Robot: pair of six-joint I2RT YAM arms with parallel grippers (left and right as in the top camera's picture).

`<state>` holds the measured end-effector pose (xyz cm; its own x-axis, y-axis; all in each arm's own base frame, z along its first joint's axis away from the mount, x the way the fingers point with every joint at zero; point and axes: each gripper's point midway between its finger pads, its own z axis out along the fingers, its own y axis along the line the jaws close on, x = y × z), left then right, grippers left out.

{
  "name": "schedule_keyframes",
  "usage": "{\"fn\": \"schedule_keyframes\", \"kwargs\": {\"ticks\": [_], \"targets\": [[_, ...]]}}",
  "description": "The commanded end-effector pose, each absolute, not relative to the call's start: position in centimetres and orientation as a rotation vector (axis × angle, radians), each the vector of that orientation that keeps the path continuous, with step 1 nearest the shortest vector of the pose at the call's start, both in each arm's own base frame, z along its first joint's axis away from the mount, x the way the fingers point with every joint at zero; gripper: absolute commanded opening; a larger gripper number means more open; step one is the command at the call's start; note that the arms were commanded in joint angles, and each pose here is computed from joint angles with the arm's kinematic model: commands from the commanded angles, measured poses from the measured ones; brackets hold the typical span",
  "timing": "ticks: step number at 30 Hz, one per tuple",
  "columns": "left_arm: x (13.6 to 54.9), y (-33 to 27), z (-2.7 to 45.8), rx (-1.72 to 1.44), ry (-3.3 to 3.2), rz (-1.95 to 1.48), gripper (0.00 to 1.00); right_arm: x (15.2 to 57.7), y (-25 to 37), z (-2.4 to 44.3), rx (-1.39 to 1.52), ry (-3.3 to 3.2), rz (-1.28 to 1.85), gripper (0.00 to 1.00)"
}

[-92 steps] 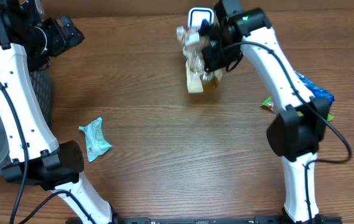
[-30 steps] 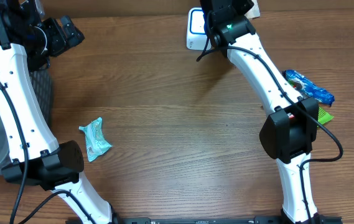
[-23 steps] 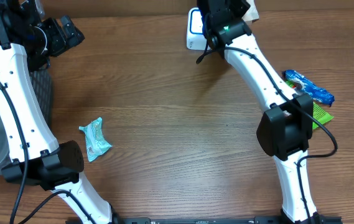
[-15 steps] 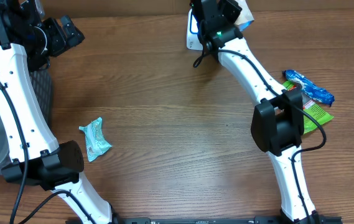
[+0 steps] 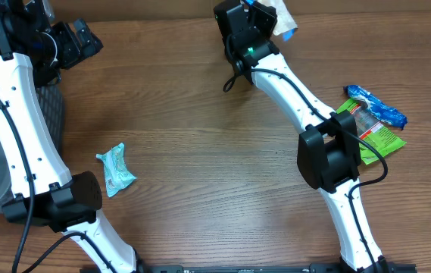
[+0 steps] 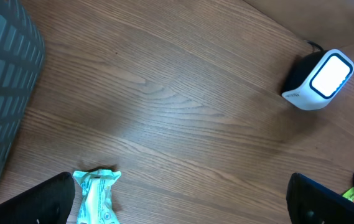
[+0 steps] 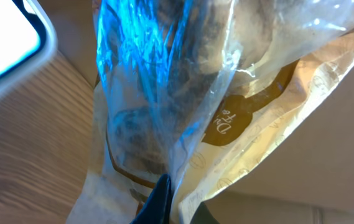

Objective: Scan the item barcode
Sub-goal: 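Hold the pastry bag in front of the white scanner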

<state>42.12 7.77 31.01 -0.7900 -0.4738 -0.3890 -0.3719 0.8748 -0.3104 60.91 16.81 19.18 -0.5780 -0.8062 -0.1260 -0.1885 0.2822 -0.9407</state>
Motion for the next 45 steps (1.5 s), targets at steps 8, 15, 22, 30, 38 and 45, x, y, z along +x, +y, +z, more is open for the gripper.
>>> {"fn": "schedule_keyframes", "kwargs": {"ticks": [8, 15, 22, 30, 38, 45], "targets": [[42.0, 7.2, 32.0, -0.566, 2.563, -0.288, 1.00, 58.4, 13.2, 15.6, -0.802, 2.001, -1.572, 0.04], [42.0, 7.2, 32.0, -0.567, 2.563, -0.288, 1.00, 58.1, 13.3, 14.3, -0.828, 2.005, -1.577, 0.04], [42.0, 7.2, 32.0, -0.566, 2.563, -0.287, 1.00, 58.9, 14.7, 15.6, -0.779, 1.948, -1.536, 0.04], [42.0, 7.2, 32.0, -0.566, 2.563, -0.287, 1.00, 59.1, 16.7, 15.2, -0.833, 1.929, -1.464, 0.04], [42.0, 7.2, 32.0, -0.566, 2.563, -0.287, 1.00, 59.3, 17.2, 15.7, -0.778, 1.908, -1.438, 0.04], [42.0, 7.2, 32.0, -0.567, 2.563, -0.287, 1.00, 58.1, 18.3, 15.9, -0.780, 1.898, -1.491, 0.04]]}}
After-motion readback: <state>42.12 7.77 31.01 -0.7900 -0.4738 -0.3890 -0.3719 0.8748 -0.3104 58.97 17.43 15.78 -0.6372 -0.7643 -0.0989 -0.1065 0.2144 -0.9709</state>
